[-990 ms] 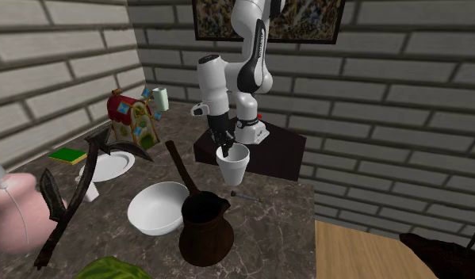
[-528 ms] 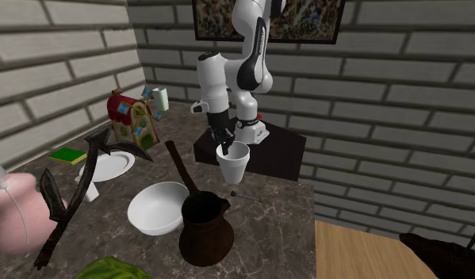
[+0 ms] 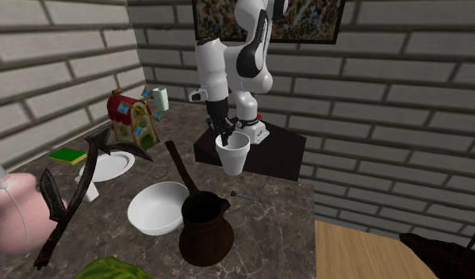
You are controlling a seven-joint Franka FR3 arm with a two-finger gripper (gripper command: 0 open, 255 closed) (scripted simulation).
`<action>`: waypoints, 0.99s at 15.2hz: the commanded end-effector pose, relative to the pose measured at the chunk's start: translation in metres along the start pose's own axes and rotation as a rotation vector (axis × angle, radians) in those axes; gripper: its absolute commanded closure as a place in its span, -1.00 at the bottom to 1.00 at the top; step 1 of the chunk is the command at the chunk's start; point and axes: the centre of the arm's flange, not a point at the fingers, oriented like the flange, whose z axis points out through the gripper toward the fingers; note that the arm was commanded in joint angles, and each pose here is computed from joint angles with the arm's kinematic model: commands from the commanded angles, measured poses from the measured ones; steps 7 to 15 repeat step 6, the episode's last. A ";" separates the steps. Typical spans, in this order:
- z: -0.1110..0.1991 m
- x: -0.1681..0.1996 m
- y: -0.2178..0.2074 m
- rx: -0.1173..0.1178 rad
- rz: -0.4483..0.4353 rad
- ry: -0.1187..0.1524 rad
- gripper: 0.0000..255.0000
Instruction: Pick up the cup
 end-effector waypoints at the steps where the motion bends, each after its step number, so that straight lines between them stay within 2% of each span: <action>1: -0.011 0.000 -0.002 0.000 0.000 0.000 1.00; 4: -0.027 -0.001 -0.004 0.000 0.000 0.000 1.00; 15: -0.028 -0.001 -0.004 0.000 0.000 0.000 1.00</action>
